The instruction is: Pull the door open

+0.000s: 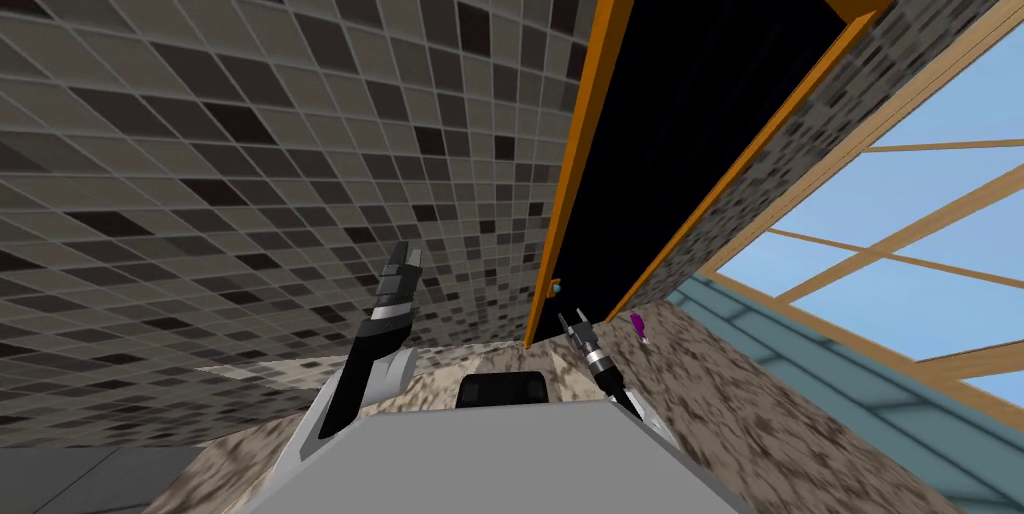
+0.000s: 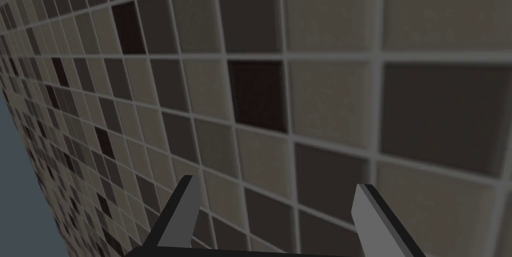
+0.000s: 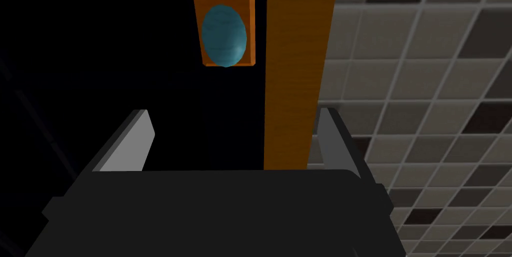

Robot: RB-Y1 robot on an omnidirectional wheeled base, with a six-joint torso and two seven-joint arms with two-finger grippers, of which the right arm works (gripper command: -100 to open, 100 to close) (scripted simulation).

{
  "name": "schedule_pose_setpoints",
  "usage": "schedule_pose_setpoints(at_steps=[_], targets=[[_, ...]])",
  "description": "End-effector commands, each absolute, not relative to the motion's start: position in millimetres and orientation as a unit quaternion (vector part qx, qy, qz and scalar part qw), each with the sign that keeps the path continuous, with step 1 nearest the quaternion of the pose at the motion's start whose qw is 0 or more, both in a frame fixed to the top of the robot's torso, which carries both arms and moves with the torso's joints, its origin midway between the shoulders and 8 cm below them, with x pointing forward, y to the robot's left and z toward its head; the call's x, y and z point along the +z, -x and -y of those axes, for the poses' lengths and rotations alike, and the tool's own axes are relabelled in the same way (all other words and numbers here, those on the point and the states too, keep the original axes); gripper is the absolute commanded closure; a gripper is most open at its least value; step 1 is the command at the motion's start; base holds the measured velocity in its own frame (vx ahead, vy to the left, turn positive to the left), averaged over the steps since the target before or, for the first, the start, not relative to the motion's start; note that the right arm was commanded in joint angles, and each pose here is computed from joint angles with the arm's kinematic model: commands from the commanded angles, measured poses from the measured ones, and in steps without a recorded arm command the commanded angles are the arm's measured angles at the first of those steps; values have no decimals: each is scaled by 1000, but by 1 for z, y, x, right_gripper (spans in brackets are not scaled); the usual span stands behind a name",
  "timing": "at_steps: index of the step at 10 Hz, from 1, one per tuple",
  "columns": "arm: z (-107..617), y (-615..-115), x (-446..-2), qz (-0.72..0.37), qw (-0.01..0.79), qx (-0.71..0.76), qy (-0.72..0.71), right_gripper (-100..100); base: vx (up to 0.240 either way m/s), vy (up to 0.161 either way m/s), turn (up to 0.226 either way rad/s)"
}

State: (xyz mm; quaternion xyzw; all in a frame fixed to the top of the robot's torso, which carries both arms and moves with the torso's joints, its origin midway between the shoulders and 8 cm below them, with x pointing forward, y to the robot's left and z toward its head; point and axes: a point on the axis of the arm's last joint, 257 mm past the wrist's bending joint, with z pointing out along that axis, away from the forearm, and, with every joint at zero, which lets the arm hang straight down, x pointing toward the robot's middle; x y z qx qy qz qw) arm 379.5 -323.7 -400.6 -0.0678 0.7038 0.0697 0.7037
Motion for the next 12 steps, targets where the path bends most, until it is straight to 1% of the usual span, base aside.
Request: schedule_pose_setpoints(at_steps=[1,4,6,8,9,10,11,12], targets=[[324,-379,-401,-704,704,70,68,-100,-77,-57,-1],[353,-367,-401,-705,706,51,49,-100,151,61,168],[364,-362,-401,-705,707,43,41,-100,167,40,128],[383,-352,-400,-705,708,29,29,-100,136,31,186],[389,-349,-400,-705,709,25,25,-100,154,18,115],[384,-351,-400,-705,709,28,28,-100,37,-22,36],[384,-351,-400,-705,709,28,28,100,-45,-13,-10],[384,-351,-400,-705,709,28,28,100,-30,-4,-19]])
